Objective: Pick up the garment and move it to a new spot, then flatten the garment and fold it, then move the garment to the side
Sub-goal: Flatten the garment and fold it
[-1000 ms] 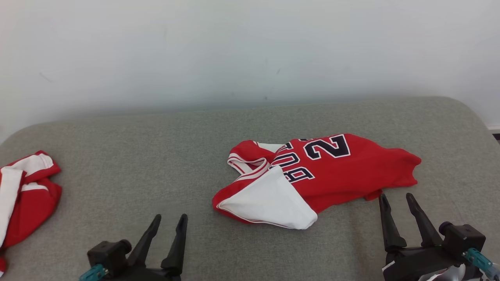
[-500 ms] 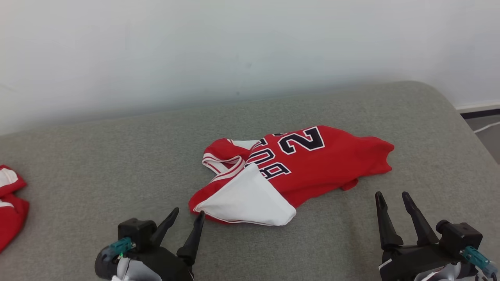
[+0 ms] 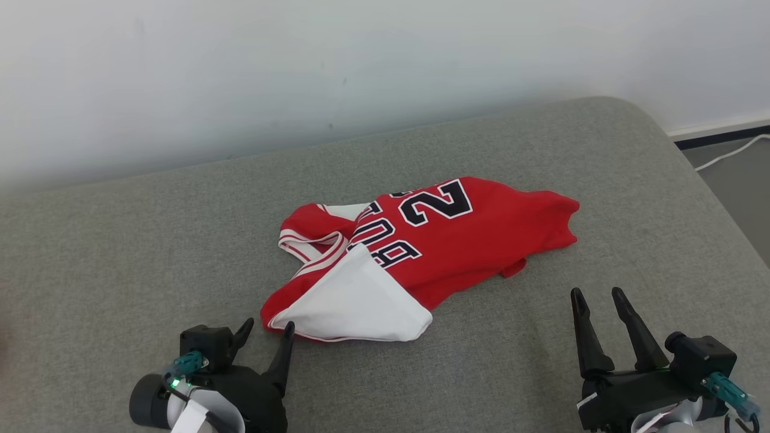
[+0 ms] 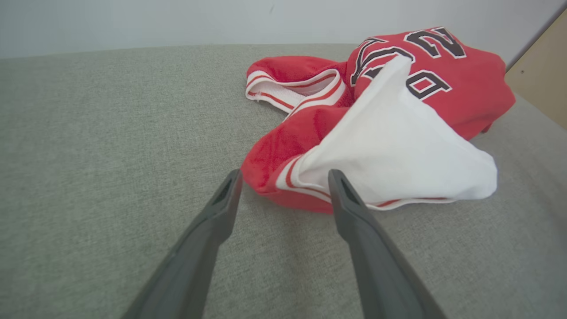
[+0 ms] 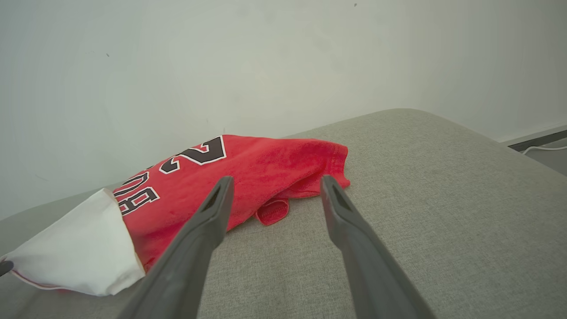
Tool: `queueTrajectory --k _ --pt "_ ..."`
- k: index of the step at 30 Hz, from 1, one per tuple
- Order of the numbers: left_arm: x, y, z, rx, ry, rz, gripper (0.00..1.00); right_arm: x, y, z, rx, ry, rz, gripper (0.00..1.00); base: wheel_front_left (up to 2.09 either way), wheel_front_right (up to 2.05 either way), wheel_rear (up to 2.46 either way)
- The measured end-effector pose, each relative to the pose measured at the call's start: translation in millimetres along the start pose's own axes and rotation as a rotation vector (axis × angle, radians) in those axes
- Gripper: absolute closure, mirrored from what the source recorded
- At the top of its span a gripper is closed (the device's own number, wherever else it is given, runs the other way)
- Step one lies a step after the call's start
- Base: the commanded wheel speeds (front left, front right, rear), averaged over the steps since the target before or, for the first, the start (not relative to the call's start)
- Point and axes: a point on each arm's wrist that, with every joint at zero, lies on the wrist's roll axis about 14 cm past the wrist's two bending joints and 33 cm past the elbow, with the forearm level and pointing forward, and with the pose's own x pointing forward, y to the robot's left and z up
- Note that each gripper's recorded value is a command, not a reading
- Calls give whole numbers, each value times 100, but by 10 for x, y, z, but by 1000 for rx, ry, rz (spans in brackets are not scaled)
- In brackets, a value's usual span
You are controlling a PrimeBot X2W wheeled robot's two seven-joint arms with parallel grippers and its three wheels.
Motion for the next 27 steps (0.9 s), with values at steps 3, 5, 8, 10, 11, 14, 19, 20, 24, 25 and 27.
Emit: queueTrajectory --k 3,5,8,10,11,14,19,20,24,25,27 --pt "25 21 -58 5 23 11 5 -8 -23 -9 0 3 -8 0 0 0 0" --pt "43 24 -58 9 27 12 69 -15 -36 -15 0 6 -12 0 0 0 0" --pt "45 21 -57 12 30 12 100 -24 -39 -20 2 7 -13 0 0 0 0" --pt "36 26 -65 11 32 14 100 -24 -31 -25 2 8 -10 0 0 0 0" --pt "30 26 -72 10 36 15 100 -24 -26 -25 3 8 -8 0 0 0 0" --pt "12 19 -84 5 41 12 100 -15 -2 -27 4 8 -1 0 0 0 0" --pt "-23 96 -13 -25 8 41 100 1 47 -36 6 9 14 0 0 0 0" --pt "-30 135 18 -34 -5 58 100 4 56 -37 7 9 17 0 0 0 0" --pt "-81 335 153 -65 -57 130 100 11 88 -38 9 8 27 0 0 0 0" --pt "-100 388 194 -77 -73 148 100 11 91 -40 9 9 28 0 0 0 0" --pt "-152 493 253 -96 -100 185 100 9 101 -50 10 11 31 0 0 0 0"
